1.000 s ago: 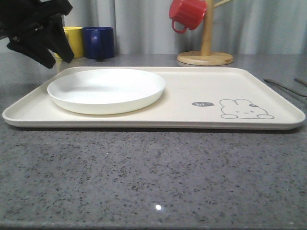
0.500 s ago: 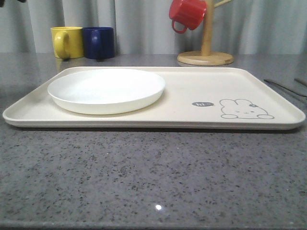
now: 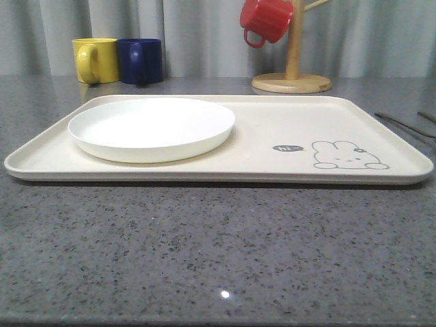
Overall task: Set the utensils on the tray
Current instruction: 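Open the left gripper and raise it away from the plate, then move the right gripper down over the fork and grasp it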
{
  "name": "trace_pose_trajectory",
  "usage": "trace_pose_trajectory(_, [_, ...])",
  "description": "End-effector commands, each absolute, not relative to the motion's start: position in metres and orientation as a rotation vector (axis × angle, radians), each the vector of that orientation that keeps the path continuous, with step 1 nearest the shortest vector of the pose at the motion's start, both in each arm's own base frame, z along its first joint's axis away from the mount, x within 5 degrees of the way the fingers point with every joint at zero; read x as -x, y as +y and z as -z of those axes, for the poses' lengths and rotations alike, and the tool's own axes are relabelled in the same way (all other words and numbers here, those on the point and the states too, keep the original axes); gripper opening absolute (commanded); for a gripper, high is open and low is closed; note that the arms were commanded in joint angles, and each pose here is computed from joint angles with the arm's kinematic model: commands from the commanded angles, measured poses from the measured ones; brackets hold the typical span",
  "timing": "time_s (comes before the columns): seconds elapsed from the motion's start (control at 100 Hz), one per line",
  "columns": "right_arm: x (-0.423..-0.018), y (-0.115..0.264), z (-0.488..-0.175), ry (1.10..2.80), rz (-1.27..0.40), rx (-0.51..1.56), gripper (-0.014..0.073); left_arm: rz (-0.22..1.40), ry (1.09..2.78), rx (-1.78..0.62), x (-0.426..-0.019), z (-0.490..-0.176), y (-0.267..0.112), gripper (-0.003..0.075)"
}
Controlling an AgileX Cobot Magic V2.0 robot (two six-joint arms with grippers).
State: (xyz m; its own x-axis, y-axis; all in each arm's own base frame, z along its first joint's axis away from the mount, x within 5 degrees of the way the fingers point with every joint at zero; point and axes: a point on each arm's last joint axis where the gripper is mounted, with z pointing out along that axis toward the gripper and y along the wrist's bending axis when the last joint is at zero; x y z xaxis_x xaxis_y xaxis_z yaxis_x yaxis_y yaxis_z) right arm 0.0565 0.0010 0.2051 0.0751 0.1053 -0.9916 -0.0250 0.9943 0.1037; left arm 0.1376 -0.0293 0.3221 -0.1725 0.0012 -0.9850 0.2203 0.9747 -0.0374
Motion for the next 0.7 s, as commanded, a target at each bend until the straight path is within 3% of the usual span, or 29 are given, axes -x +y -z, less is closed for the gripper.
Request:
trace_pose_trajectory(0.0, [-0.053, 0.0, -0.219, 1.38, -0.086, -0.057, -0.0069, 0.174, 1.595, -0.116, -0.126, -0.332, -0.023, 0.0306])
trace_pose_trajectory(0.21, [-0.053, 0.0, -0.219, 1.38, -0.086, -0.057, -0.0069, 0.173, 1.573, -0.113, -0.11, -0.318, -0.02, 0.0254])
trace_pose_trajectory(0.43, [-0.053, 0.0, -0.219, 1.38, -0.086, -0.057, -0.0069, 0.173, 1.573, -0.112, -0.109, -0.316, -0.02, -0.0016])
trace_pose_trajectory(0.69, [-0.051, 0.0, -0.225, 1.316, -0.085, -0.057, -0.0069, 0.173, 1.573, -0.112, -0.109, -0.316, -0.02, -0.0018])
